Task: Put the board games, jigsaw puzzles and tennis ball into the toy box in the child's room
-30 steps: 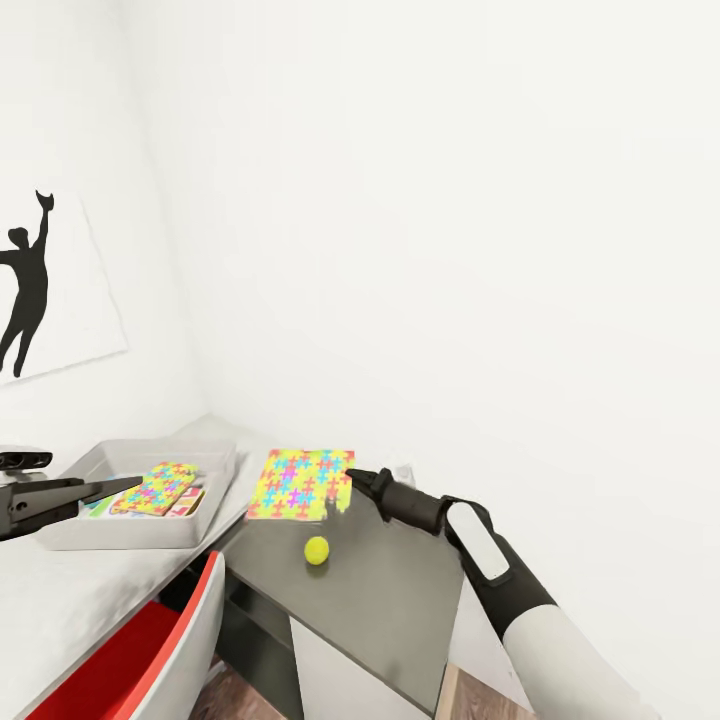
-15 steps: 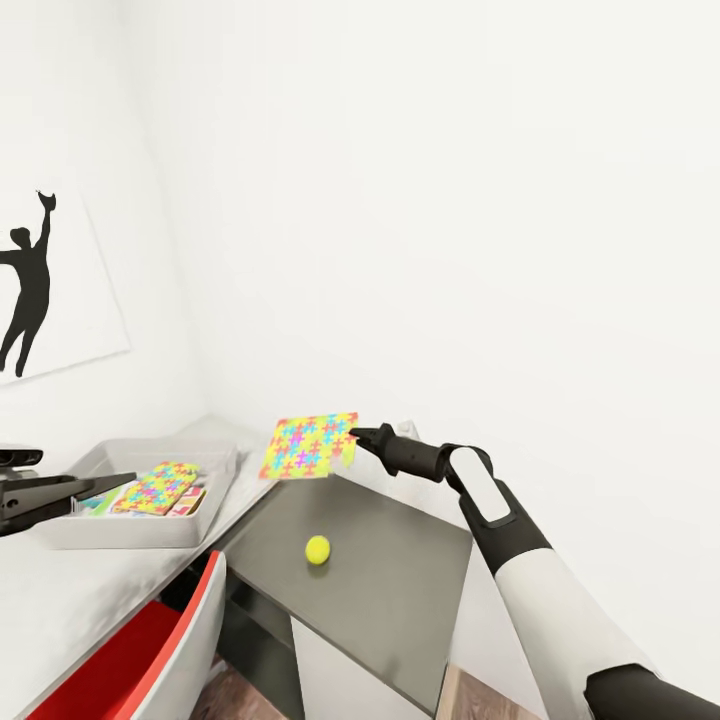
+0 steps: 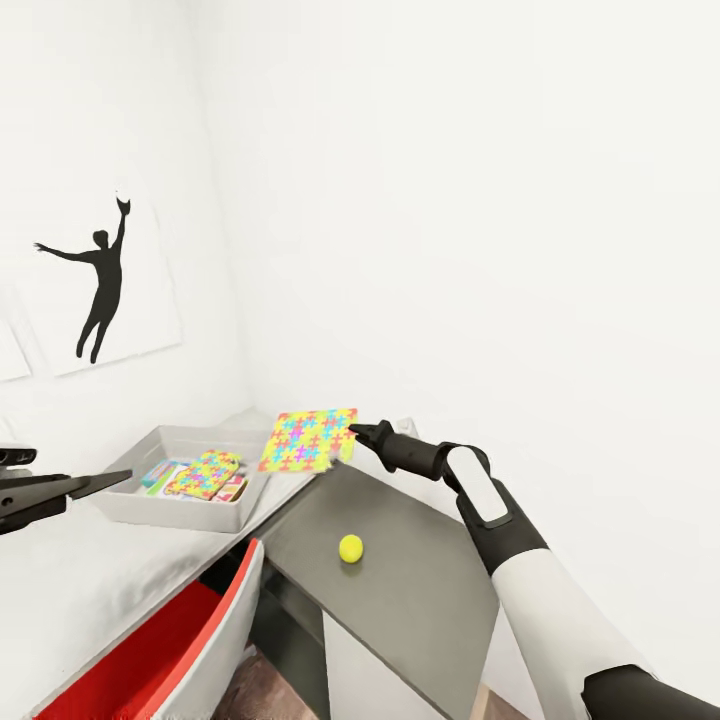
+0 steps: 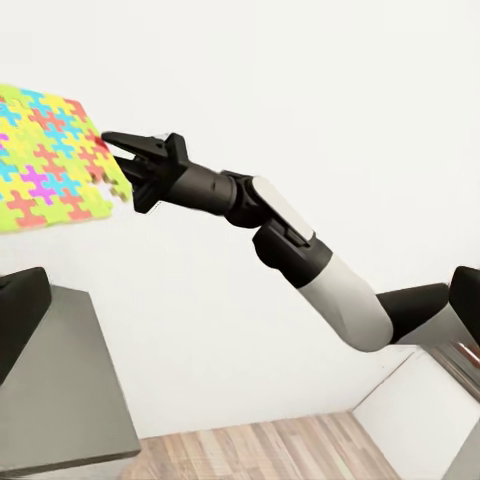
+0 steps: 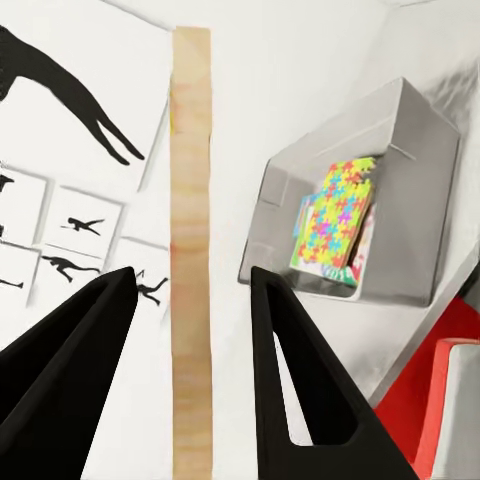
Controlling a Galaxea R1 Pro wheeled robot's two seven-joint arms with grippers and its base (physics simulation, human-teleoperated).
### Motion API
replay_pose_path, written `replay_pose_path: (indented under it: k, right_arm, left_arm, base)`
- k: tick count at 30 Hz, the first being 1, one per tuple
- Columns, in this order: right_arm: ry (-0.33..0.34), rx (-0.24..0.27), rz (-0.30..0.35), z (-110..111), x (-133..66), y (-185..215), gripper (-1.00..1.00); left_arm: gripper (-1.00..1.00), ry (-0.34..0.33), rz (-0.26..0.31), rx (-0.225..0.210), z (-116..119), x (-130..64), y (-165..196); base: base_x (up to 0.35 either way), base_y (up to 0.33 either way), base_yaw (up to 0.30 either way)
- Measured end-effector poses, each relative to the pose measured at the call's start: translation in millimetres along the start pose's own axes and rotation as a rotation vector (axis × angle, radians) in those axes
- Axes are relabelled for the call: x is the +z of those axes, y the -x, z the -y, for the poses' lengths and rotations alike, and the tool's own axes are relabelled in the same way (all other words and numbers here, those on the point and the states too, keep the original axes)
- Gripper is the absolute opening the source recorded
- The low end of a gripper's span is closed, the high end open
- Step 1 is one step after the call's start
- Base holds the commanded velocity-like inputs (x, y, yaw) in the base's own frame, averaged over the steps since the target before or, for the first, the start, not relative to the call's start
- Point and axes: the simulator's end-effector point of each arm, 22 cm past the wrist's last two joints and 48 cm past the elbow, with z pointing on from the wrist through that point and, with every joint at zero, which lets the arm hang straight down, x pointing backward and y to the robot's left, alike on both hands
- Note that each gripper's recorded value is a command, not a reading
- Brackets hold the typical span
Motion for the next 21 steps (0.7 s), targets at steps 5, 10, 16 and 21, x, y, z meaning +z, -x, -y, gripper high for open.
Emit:
replay_pose_path:
  k: [5, 10, 16, 21]
  right_arm:
    - [0.001, -0.001, 0.035, -0.5, 0.1, 7.4, -1.0]
    - [0.003, -0.001, 0.041, -0.9, 0.1, 8.7, -1.0]
    - [0.002, -0.003, 0.042, -0.8, 0.2, 8.8, -1.0]
    - [0.004, -0.004, 0.043, -1.6, 0.1, 9.1, -1.0]
  left_arm:
    - [1.0, 0.0, 0.003, -0.002, -0.4, -0.6, 0.0]
    - [1.0, 0.001, 0.004, -0.004, -0.8, -0.8, -0.1]
    - [1.0, 0.0, 0.004, -0.004, -0.8, -0.8, 0.0]
    - [1.0, 0.0, 0.004, -0.004, -1.0, -0.7, 0.0]
  base:
    - [0.0, 0.0, 0.282]
    - [0.0, 0.0, 0.283]
    - [0.0, 0.0, 0.264]
    - [0.0, 0.0, 0.081]
